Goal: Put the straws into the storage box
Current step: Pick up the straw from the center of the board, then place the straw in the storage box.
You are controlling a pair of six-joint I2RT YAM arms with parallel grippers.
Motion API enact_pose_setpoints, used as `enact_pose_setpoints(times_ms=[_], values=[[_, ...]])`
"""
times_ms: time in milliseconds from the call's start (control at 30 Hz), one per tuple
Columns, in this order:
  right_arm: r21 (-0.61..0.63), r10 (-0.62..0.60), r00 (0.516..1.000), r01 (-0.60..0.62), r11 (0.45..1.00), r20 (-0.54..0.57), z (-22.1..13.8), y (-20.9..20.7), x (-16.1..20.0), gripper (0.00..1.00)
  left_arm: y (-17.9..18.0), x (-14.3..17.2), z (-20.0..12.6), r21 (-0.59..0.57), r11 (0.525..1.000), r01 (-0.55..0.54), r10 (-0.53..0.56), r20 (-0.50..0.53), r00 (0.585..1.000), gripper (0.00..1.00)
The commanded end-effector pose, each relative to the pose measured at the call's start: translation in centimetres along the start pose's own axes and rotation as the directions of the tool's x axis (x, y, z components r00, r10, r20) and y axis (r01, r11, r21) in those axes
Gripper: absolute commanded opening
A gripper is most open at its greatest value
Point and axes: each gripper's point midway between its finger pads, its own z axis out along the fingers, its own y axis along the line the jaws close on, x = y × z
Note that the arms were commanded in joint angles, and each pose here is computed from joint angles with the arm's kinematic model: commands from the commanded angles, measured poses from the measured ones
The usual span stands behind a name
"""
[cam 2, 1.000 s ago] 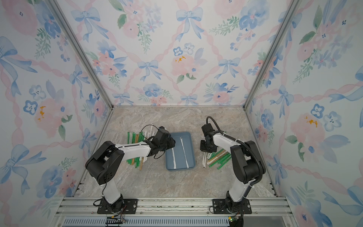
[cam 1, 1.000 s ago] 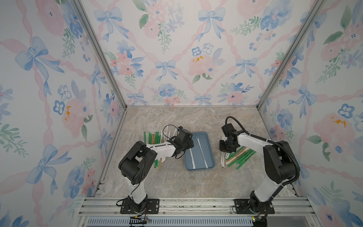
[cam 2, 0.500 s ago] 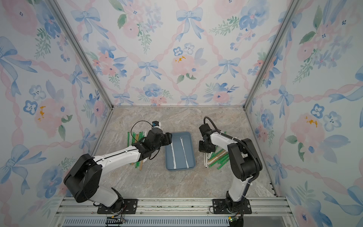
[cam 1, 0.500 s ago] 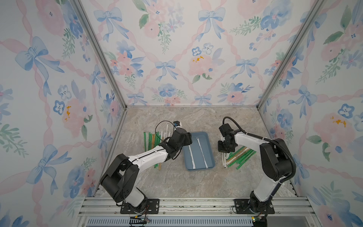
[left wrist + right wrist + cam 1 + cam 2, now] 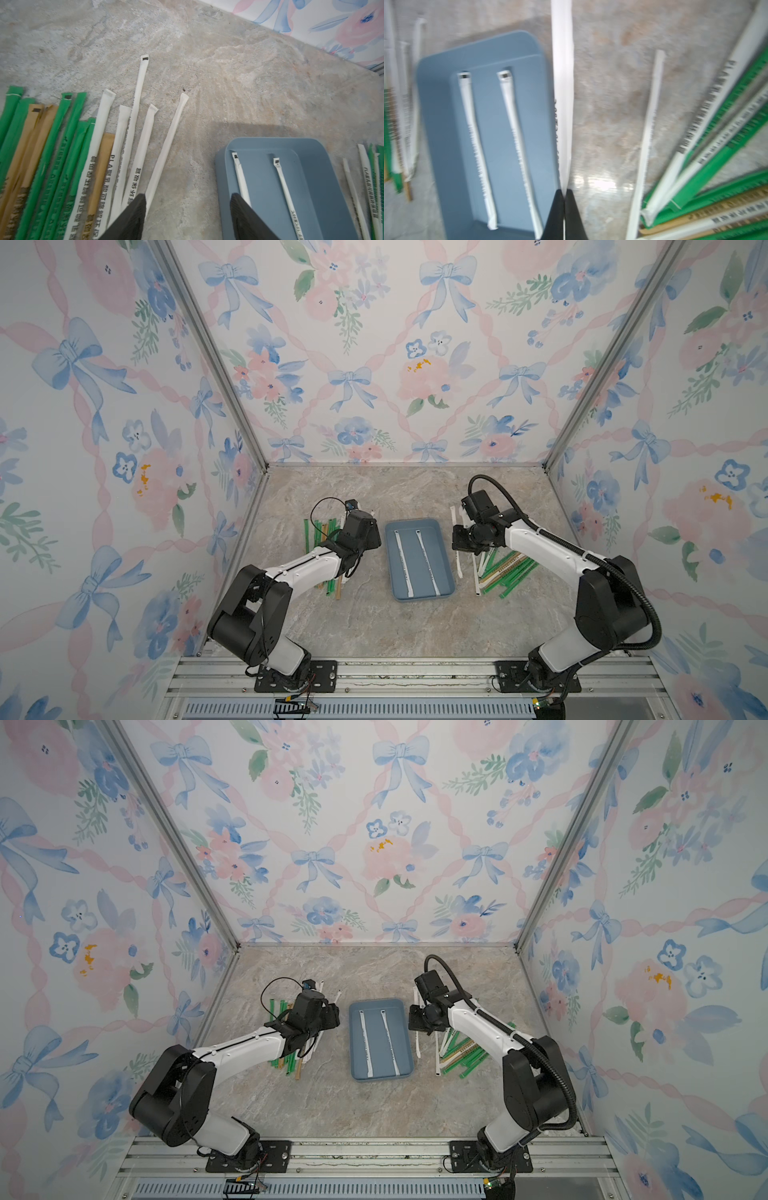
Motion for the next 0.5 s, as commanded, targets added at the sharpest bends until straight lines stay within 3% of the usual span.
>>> enact_pose_setpoints(times_ms=[0,100,333,467], values=[[-0.123,-0.02,0.999,0.016,0.992,-0.032,0.0,4.7,1.1,0.0,0.8,1.7,1.3,-0.035,0.995,-0.094,0.091,-0.084,0.992,0.65],[-0.147,-0.043,0.997,0.034,0.989,-0.058,1.2,6.8,2.2,0.0,1.3,2.6,2.4,-0.047,0.994,-0.101,0.095,-0.122,0.988,0.61],[-0.095,-0.041,0.992,0.03,0.995,-0.12,4.8,6.2,3.5,0.0,2.4,3.5,3.6,-0.087,0.987,-0.134,0.12,-0.153,0.981,0.58],[-0.068,-0.069,0.986,0.059,0.996,-0.154,5.5,5.8,3.8,0.08,2.7,3.7,4.1,-0.1,0.983,-0.156,0.138,-0.163,0.977,0.57]])
